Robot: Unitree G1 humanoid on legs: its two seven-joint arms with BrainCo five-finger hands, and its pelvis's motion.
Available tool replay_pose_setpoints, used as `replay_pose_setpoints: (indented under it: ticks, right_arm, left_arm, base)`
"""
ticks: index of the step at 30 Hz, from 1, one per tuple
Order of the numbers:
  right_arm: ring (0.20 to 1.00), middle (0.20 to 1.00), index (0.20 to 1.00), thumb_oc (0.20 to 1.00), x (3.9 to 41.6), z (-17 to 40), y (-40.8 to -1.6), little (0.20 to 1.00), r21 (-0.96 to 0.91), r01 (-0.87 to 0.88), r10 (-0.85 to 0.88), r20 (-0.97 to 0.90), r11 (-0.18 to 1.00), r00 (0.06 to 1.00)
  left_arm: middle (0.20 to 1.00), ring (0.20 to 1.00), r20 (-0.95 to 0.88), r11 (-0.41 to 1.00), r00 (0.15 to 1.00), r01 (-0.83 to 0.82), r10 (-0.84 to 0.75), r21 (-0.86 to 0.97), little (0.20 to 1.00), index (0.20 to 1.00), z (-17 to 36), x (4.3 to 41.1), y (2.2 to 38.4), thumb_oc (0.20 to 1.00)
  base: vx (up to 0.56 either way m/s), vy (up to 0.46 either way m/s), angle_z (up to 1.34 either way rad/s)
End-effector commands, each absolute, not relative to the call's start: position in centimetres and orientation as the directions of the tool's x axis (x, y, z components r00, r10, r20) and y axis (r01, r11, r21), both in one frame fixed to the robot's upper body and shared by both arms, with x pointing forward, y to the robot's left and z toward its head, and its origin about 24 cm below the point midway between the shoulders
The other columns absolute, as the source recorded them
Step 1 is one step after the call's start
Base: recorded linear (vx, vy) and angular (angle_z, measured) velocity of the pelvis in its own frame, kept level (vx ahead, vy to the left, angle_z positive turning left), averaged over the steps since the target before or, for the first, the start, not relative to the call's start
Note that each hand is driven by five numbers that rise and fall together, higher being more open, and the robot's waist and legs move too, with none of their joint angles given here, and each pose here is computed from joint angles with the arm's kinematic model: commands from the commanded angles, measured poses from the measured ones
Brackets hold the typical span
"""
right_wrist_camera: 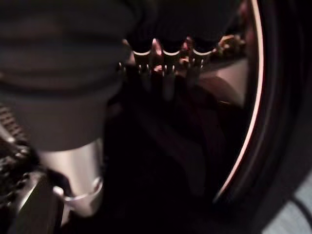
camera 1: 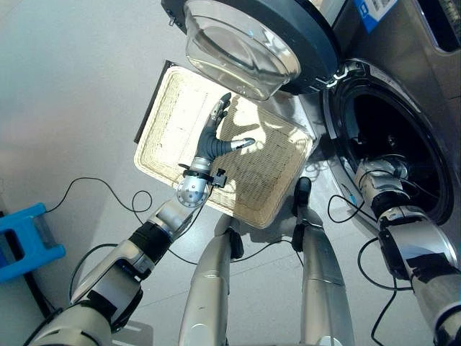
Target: Put the clothes into the washing machine.
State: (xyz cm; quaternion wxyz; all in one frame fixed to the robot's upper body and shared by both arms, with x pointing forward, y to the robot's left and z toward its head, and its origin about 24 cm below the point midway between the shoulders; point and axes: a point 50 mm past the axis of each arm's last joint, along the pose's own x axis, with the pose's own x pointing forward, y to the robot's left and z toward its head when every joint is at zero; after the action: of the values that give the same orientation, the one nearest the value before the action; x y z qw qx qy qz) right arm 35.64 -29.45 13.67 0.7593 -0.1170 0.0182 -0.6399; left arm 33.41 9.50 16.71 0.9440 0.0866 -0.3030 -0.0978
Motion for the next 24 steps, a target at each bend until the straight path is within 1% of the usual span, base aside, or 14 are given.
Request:
replay_pose_setpoints:
  ticks: [1, 3, 5, 9, 10, 12, 15, 22, 24]
  right_arm:
    - [1.0, 1.0, 1.0, 1.0, 34.7, 13.1, -29.1, 1.0, -0.245, 0.97, -0.967, 0.249, -0.008, 0.055]
    - [1.0, 1.0, 1.0, 1.0, 34.5, 12.3, -28.6, 1.0, -0.251, 0.968, -0.971, 0.235, -0.02, 0.041]
    - [1.0, 1.0, 1.0, 1.0, 34.3, 11.8, -27.8, 1.0, -0.274, 0.959, -0.961, 0.275, -0.069, 0.009]
    - [1.0, 1.0, 1.0, 1.0, 34.0, 11.2, -27.6, 1.0, -0.328, 0.937, -0.959, 0.283, -0.122, -0.026]
    - [1.0, 1.0, 1.0, 1.0, 33.9, 11.1, -27.6, 1.0, -0.335, 0.935, -0.959, 0.281, -0.116, -0.019]
    - [1.0, 1.0, 1.0, 1.0, 34.0, 10.3, -27.3, 1.0, -0.371, 0.926, -0.964, 0.263, -0.069, 0.034]
    - [1.0, 1.0, 1.0, 1.0, 34.0, 9.6, -26.7, 1.0, -0.382, 0.924, -0.963, 0.259, -0.035, 0.07]
    - [1.0, 1.0, 1.0, 1.0, 33.2, 6.8, -24.4, 1.0, -0.379, 0.925, -0.977, 0.181, 0.033, 0.109]
    - [1.0, 1.0, 1.0, 1.0, 33.1, 6.1, -23.5, 1.0, -0.38, 0.923, -0.976, 0.169, 0.067, 0.14]
  left_arm:
    - [1.0, 1.0, 0.635, 0.967, 0.73, 0.169, -0.254, 0.193, 1.0, 1.0, 17.3, 32.2, 7.6, 1.0]
    - [1.0, 1.0, 0.632, 0.967, 0.733, 0.168, -0.251, 0.189, 1.0, 1.0, 16.9, 32.1, 7.4, 1.0]
    - [1.0, 1.0, 0.63, 0.97, 0.738, 0.171, -0.242, 0.172, 1.0, 1.0, 16.6, 32.0, 7.1, 1.0]
    - [1.0, 1.0, 0.622, 0.972, 0.747, 0.177, -0.234, 0.154, 1.0, 1.0, 16.1, 31.9, 7.0, 1.0]
    - [1.0, 1.0, 0.621, 0.972, 0.748, 0.178, -0.234, 0.151, 1.0, 1.0, 16.1, 31.9, 7.0, 1.0]
    - [1.0, 1.0, 0.614, 0.972, 0.754, 0.186, -0.234, 0.141, 1.0, 1.0, 15.9, 31.8, 6.9, 1.0]
    - [1.0, 1.0, 0.602, 0.972, 0.763, 0.194, -0.235, 0.134, 1.0, 1.0, 15.6, 31.8, 7.0, 1.0]
    - [1.0, 1.0, 0.552, 0.974, 0.802, 0.187, -0.228, 0.131, 1.0, 1.0, 14.1, 31.8, 7.0, 1.0]
    - [1.0, 1.0, 0.534, 0.975, 0.816, 0.176, -0.22, 0.133, 1.0, 1.0, 13.6, 31.8, 7.0, 1.0]
  base:
    - [0.0, 0.0, 0.0]
    - [0.01, 0.043, 0.0]
    - [0.01, 0.06, 0.01]
    - [0.01, 0.055, 0.01]
    - [0.0, 0.061, 0.01]
    - [0.0, 0.05, 0.02]
    - [0.0, 0.025, 0.05]
    - [0.0, 0.005, 0.01]
    - [0.0, 0.0, 0.0]
